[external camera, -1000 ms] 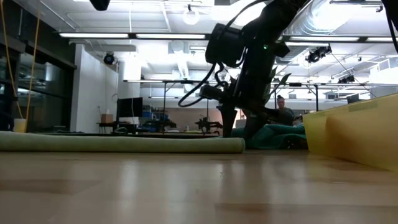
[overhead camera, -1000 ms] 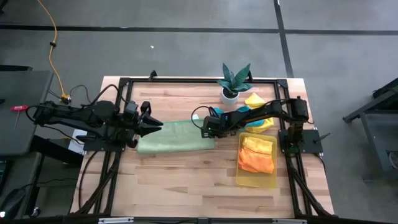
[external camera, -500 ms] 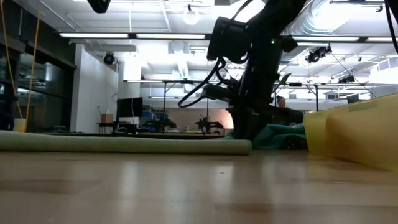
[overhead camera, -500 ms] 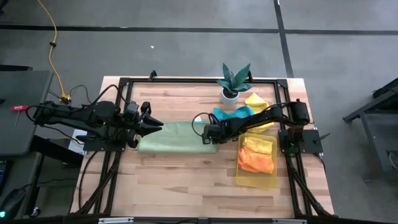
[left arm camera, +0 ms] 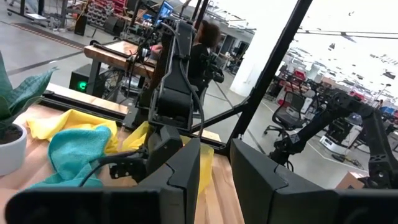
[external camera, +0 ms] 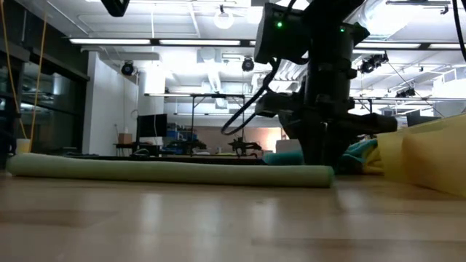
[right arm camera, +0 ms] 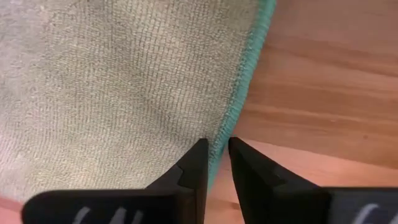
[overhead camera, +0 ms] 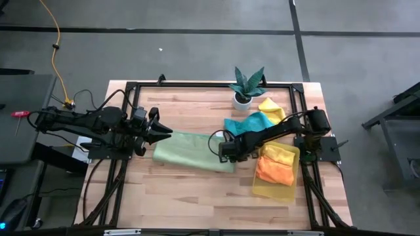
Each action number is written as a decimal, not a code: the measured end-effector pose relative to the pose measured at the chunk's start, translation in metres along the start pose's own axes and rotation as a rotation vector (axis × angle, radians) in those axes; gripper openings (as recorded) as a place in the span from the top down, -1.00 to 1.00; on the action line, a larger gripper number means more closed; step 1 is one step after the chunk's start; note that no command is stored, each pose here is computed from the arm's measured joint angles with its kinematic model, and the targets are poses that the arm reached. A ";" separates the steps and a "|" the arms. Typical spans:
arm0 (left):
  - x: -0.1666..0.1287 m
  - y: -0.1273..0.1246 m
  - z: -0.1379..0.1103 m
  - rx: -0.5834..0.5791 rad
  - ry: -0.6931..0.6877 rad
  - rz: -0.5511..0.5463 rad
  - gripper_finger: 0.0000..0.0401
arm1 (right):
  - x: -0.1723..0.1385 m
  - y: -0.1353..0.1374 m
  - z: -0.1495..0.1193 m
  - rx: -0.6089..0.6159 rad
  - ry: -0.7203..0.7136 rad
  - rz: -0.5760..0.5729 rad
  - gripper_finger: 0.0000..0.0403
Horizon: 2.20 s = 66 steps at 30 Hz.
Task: Fold microfiber towels
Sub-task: Fold the light green microfiber cloth
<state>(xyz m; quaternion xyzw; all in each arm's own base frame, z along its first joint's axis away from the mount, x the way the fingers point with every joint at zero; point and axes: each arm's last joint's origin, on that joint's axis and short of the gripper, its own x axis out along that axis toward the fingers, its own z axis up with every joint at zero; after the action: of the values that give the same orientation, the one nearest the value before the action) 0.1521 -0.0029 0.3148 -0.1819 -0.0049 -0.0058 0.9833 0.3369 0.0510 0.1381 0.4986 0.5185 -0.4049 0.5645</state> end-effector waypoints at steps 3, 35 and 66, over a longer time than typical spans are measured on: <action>0.000 0.000 0.000 0.001 0.000 0.000 0.61 | 0.000 0.000 0.006 0.026 0.002 0.002 0.65; 0.000 0.000 0.001 0.001 -0.007 -0.002 0.61 | -0.080 -0.013 0.023 -0.071 -0.235 0.187 1.00; 0.034 0.042 -0.106 -0.040 0.901 0.469 0.61 | -0.102 0.027 0.018 -0.148 -0.251 0.653 1.00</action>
<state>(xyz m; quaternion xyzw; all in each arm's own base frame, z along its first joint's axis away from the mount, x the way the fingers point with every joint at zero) 0.1878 -0.0016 0.2010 -0.1765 0.4610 0.1373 0.8587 0.3528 0.0318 0.2426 0.5423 0.2863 -0.2226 0.7579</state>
